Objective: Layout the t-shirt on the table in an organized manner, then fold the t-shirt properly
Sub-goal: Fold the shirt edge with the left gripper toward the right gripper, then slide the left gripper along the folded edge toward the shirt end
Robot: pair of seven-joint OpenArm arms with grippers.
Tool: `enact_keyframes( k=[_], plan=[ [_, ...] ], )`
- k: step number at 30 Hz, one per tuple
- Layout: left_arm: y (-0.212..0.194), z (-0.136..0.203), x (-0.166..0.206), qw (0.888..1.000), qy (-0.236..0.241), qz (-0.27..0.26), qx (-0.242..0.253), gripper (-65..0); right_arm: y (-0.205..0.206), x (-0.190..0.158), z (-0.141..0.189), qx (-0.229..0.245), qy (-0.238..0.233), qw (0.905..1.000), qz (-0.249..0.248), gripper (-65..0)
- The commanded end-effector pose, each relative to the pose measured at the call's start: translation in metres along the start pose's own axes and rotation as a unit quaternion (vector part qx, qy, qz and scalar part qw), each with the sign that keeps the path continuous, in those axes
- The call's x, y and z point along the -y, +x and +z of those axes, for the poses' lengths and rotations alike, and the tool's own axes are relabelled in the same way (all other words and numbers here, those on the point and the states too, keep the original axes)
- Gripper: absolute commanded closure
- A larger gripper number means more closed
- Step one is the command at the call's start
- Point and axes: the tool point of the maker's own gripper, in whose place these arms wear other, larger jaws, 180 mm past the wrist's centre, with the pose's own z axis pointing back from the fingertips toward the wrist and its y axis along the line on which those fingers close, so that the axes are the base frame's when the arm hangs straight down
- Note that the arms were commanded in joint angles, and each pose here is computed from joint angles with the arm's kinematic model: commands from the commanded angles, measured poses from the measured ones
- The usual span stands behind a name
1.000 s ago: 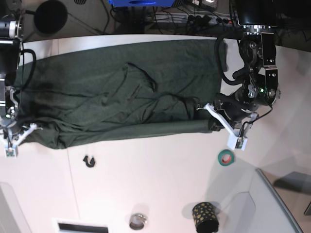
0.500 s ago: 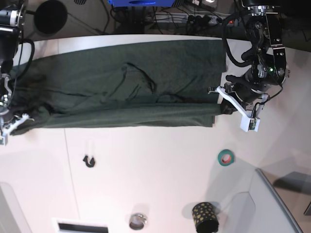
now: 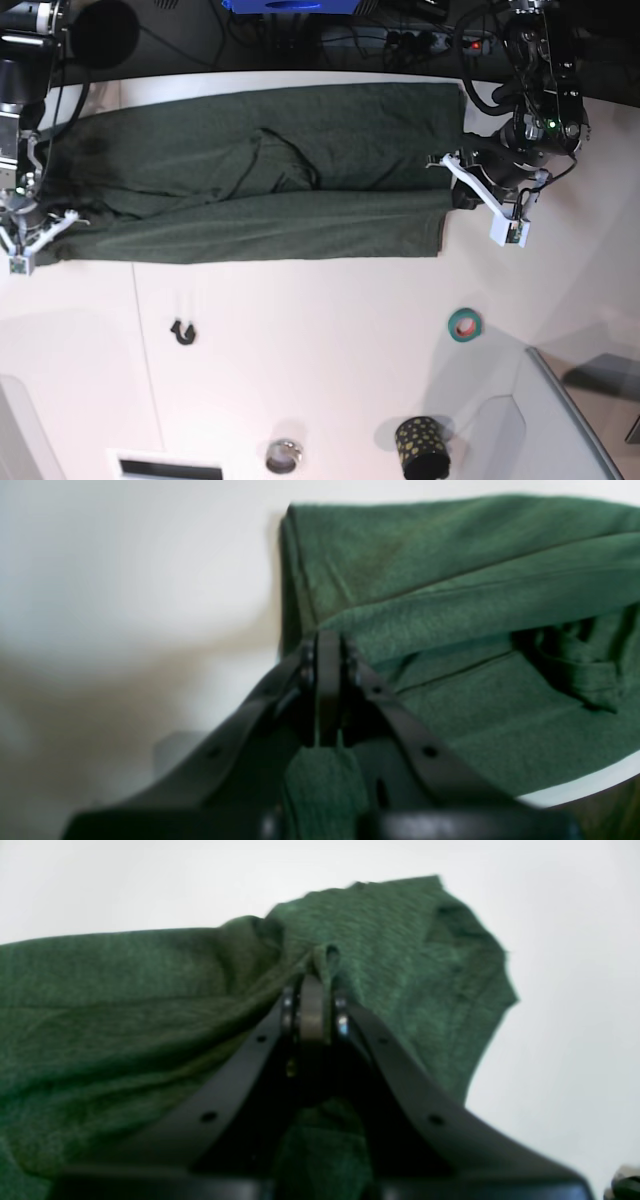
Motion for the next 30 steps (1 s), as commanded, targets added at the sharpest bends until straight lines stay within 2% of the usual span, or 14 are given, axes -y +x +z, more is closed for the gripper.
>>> enact_keyframes(
  k=[1,3,7,8,13,16,18,20,22,26,28,30],
  plan=[
    [0.014,0.003,-0.001,1.0,-0.001,-0.001,0.024,0.0,0.021,0.008,0.001,0.029,-0.01,0.9995,-0.002,-0.3],
    [0.014,0.003,-0.001,1.0,-0.001,-0.001,0.024,0.0,0.023,0.01,0.002,0.034,-0.01,0.9988,-0.032,-3.8],
    [0.012,0.0,0.011,1.0,-0.016,-0.011,0.019,0.0,0.029,0.035,0.013,0.021,-0.03,0.9952,-0.091,-26.7],
    [0.012,0.0,0.011,1.0,-0.016,-0.011,0.019,0.0,0.032,0.035,0.017,0.024,-0.031,0.9943,-0.1,-29.6],
    [0.013,-0.001,0.012,1.0,-0.017,-0.011,0.02,0.0,0.053,0.033,0.044,0.077,-0.039,0.9907,-0.106,-29.7],
    [0.013,-0.001,0.012,1.0,-0.017,-0.011,0.02,0.0,0.065,0.029,0.048,0.093,-0.035,0.9895,-0.104,-26.7],
    [0.011,-0.001,0.011,1.0,-0.016,-0.01,0.017,0.0,0.073,0.027,0.048,0.101,-0.033,0.9886,-0.107,-21.3],
    [0.01,-0.002,0.011,1.0,-0.016,-0.01,0.015,0.0,0.085,0.026,0.042,0.107,-0.03,0.9873,-0.114,-10.7],
    [0.01,-0.002,0.011,1.0,-0.016,-0.01,0.015,0.0,0.084,0.024,0.027,0.089,-0.025,0.9875,-0.127,-0.2],
    [0.008,-0.002,0.014,1.0,-0.02,-0.011,0.014,0.0,0.066,0.035,0.002,0.04,-0.028,0.9886,-0.142,-0.2],
    [0.007,-0.004,0.021,0.999,-0.028,-0.017,0.011,0.0,0.067,0.037,0.002,0.04,-0.025,0.9899,-0.134,-0.2],
    [0.006,-0.005,0.026,0.999,-0.034,-0.021,0.009,0.0,0.075,0.021,0.003,0.047,0.001,0.9936,-0.103,-0.2]
  ],
)
